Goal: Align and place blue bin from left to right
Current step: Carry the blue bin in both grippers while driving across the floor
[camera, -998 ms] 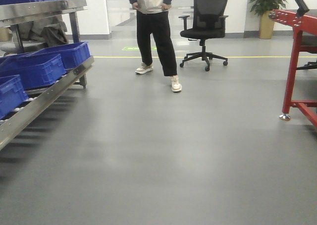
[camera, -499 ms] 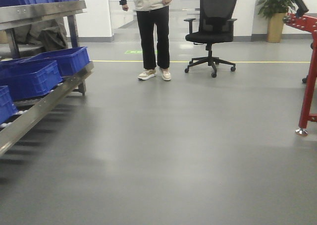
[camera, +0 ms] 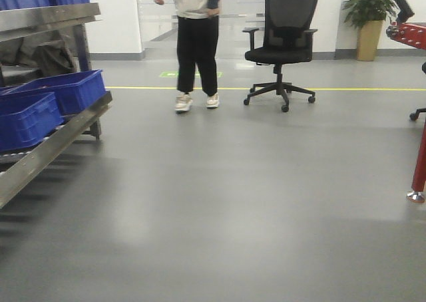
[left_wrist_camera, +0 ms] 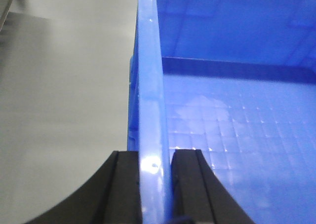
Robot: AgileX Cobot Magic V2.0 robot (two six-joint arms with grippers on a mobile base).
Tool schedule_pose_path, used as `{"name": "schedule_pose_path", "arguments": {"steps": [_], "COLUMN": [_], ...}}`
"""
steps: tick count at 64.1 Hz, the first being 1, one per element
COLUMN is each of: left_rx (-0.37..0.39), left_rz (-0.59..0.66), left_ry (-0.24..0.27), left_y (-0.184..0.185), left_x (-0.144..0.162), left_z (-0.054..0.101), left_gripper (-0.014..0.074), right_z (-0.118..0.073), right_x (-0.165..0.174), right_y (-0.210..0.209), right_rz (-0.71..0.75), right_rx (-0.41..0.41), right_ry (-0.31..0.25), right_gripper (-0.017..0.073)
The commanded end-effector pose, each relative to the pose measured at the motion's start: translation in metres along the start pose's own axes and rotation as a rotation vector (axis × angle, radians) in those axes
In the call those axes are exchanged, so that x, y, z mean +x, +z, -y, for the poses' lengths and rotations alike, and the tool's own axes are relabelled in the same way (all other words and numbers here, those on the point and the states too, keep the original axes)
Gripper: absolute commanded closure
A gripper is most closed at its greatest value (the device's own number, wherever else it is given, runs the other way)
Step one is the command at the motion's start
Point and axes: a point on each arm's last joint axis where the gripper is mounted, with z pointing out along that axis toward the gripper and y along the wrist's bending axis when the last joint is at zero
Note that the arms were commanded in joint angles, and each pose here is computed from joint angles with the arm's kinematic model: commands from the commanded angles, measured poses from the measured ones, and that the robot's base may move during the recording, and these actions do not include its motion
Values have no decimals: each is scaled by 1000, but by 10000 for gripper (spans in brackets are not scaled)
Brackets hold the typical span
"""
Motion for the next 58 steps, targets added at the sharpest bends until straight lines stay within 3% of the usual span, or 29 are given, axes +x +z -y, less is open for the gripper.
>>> {"name": "schedule_pose_path", "arguments": {"steps": [1,58], "left_rx": [90,86], "left_rz": [106,109], "left_ry": [-10,-8], "left_y": [-15,-15], "left_x": [-9,-9], "left_z": [11,11], "left_gripper": [610,610], "right_z": [-6,-6], "right_x": [-12,-12], "right_y": [-15,-14], "right_rz": [130,130], "right_rx": [-37,-37], "right_ry": [12,12], "right_gripper": [628,628]}}
